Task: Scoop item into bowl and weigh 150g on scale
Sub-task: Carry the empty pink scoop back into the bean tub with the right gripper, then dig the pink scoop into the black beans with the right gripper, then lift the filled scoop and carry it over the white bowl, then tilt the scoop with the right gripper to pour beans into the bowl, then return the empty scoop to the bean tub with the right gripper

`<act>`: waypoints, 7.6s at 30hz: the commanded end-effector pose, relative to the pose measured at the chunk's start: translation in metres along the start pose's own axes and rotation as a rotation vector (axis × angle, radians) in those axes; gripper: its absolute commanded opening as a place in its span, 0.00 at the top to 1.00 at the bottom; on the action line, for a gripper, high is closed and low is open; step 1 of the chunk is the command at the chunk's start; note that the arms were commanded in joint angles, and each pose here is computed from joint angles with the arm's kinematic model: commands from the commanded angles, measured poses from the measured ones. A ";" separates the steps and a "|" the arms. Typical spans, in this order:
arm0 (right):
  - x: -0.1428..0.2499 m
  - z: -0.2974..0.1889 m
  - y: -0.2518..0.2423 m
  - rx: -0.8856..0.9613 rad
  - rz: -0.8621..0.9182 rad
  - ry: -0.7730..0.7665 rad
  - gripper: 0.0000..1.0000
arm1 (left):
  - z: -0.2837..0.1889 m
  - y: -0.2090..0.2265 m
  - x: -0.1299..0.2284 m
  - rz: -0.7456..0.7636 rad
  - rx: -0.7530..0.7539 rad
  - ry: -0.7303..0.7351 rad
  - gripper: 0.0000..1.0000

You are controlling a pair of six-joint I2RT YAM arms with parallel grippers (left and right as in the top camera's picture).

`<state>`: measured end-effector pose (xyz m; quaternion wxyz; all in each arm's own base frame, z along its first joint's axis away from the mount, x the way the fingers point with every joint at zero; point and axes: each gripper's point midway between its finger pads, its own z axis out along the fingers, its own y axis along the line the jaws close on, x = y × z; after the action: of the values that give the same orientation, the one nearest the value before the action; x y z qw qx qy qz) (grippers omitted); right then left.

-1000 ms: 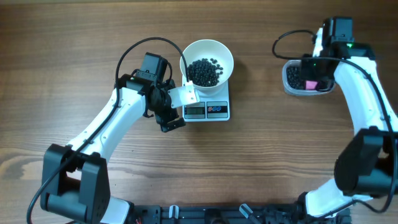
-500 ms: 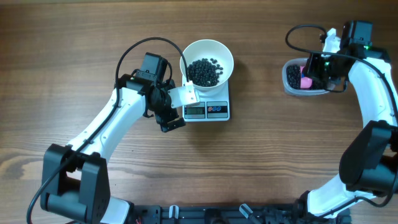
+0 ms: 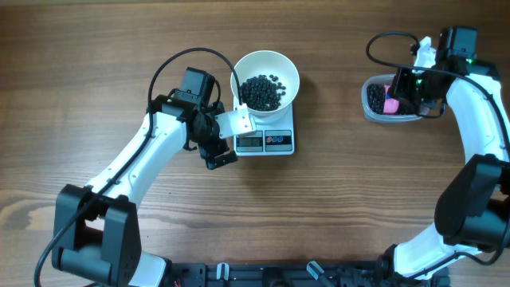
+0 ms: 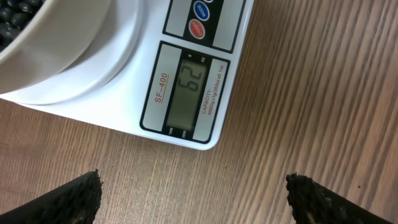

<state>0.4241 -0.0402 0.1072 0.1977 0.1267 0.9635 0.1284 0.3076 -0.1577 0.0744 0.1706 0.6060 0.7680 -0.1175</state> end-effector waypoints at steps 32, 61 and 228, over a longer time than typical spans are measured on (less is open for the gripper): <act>0.011 0.016 0.007 -0.102 0.082 0.061 0.96 | 0.004 -0.003 0.001 0.007 0.024 -0.007 0.00; -0.002 -0.025 -0.046 -0.349 0.149 -0.031 0.96 | 0.004 -0.003 0.001 0.007 0.024 -0.007 0.00; 0.064 0.024 -0.005 -0.177 -0.362 0.320 0.96 | 0.004 -0.003 0.001 0.008 0.023 -0.007 0.00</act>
<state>0.3894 -0.0365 0.0824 0.1115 -0.0929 0.9780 0.1501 0.3076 -0.1576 0.0744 0.1704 0.6060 0.7680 -0.1175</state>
